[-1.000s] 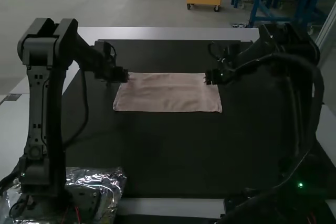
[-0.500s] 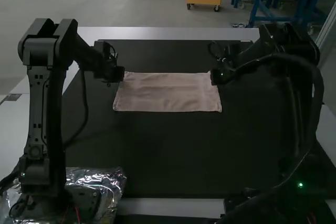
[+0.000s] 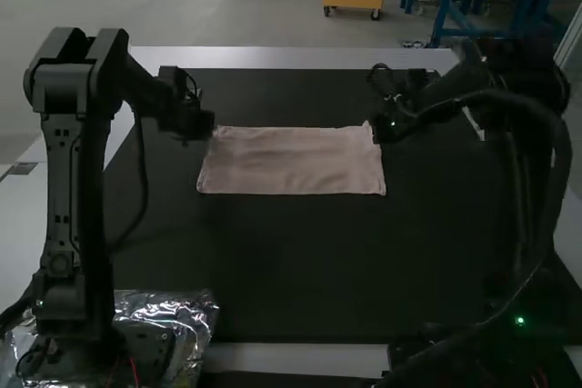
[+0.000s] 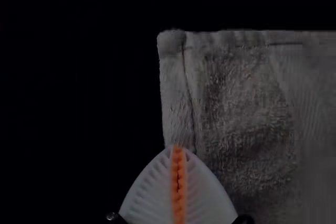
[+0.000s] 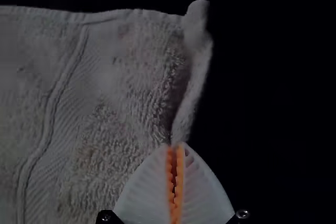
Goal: Fold the towel.
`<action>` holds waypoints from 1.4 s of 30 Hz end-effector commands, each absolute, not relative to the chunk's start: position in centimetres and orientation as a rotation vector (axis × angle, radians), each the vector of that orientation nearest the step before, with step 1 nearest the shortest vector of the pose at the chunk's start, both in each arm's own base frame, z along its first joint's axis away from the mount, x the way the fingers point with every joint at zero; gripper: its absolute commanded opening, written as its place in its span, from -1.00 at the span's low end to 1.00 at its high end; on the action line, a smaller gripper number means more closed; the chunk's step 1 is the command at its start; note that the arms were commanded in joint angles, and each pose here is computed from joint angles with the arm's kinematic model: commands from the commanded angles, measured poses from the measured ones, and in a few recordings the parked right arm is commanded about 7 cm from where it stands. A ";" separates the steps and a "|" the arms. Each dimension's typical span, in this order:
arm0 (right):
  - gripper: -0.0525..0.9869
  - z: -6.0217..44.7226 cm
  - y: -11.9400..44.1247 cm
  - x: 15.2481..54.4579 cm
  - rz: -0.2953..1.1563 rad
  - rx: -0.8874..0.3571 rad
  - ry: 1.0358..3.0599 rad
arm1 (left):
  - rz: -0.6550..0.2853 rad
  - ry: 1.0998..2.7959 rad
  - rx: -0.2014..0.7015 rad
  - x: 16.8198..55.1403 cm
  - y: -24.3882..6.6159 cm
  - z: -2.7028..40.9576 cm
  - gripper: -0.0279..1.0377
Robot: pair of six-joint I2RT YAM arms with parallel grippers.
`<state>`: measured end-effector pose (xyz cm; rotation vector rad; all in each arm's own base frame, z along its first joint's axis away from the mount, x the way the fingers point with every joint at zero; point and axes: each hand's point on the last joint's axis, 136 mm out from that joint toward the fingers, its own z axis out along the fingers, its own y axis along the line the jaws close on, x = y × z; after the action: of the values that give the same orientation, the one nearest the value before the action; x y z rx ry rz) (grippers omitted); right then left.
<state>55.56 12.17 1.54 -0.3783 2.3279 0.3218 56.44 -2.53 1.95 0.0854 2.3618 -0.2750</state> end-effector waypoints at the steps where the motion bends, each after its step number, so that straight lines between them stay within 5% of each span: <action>1: -0.94 5.5 11.0 56.0 0.322 -0.356 2.260 | -0.285 2.289 0.116 56.8 -2.5 5.7 -0.91; 19: -0.94 8.9 10.8 53.0 0.353 -0.361 2.235 | -0.329 2.286 0.148 53.1 -3.3 9.0 -0.91; 42: -0.94 7.0 10.6 43.0 0.454 -0.355 2.347 | -0.322 2.305 0.171 43.7 -3.9 10.2 -0.91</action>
<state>43.15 11.19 5.48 -0.3789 2.3810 0.4420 44.37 -3.90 8.91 0.1468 2.3411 -0.3312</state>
